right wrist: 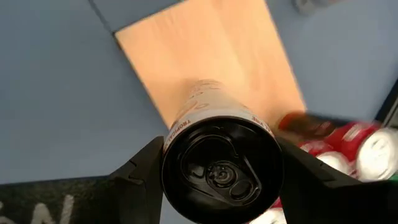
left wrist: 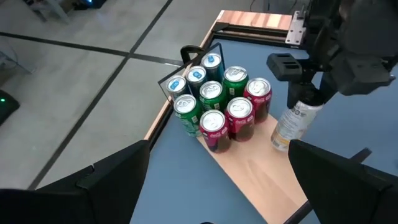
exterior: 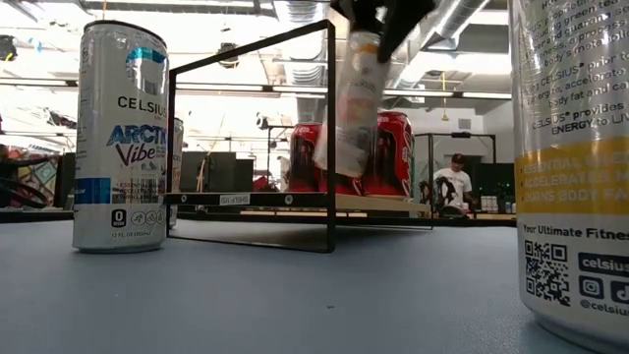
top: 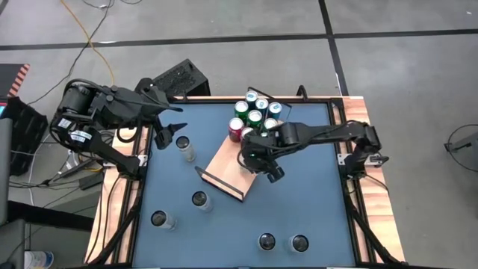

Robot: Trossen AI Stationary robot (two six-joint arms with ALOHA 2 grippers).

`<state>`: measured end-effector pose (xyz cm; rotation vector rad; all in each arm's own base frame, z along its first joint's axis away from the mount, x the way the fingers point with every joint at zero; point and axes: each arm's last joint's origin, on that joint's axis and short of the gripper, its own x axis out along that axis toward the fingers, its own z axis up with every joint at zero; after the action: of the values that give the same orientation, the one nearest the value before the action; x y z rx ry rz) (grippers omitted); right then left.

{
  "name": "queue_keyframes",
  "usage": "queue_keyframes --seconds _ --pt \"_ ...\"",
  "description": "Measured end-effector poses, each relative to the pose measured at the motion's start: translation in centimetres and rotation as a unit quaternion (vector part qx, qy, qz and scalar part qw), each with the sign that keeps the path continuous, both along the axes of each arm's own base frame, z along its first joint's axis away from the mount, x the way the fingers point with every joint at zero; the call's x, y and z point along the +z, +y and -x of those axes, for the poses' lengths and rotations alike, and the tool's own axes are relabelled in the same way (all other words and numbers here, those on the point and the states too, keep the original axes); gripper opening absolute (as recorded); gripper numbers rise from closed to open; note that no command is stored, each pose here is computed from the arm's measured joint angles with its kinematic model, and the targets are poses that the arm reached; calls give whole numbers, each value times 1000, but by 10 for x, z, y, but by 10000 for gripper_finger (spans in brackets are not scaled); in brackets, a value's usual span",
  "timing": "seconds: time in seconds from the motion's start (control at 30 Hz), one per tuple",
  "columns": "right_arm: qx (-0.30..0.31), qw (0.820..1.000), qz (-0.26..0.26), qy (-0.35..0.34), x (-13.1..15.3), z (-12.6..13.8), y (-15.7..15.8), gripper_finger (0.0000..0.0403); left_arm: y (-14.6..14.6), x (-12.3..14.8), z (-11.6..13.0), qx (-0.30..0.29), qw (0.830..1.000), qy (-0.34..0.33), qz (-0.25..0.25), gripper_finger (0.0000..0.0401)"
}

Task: Place canned beverage on shelf
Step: Put the right white yellow soda can on the shelf

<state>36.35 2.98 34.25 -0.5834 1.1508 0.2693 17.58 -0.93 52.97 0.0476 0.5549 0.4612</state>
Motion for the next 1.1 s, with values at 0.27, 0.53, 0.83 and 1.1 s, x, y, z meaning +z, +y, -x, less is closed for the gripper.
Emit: queue_keyframes --seconds 0.27,0.53,0.83,1.1 --pt "38 998 20 41 0 -26 -5 221 1 0 0 10 1000 -1 -7 371" --pt "63 994 25 80 -19 -37 -5 228 1 0 1 10 1000 2 -9 371" --pt "45 997 27 64 -16 -37 -10 258 1 0 1 -3 999 14 -29 371" --pt "50 997 17 58 -15 -38 -10 287 1 0 1 -10 999 20 -38 371"
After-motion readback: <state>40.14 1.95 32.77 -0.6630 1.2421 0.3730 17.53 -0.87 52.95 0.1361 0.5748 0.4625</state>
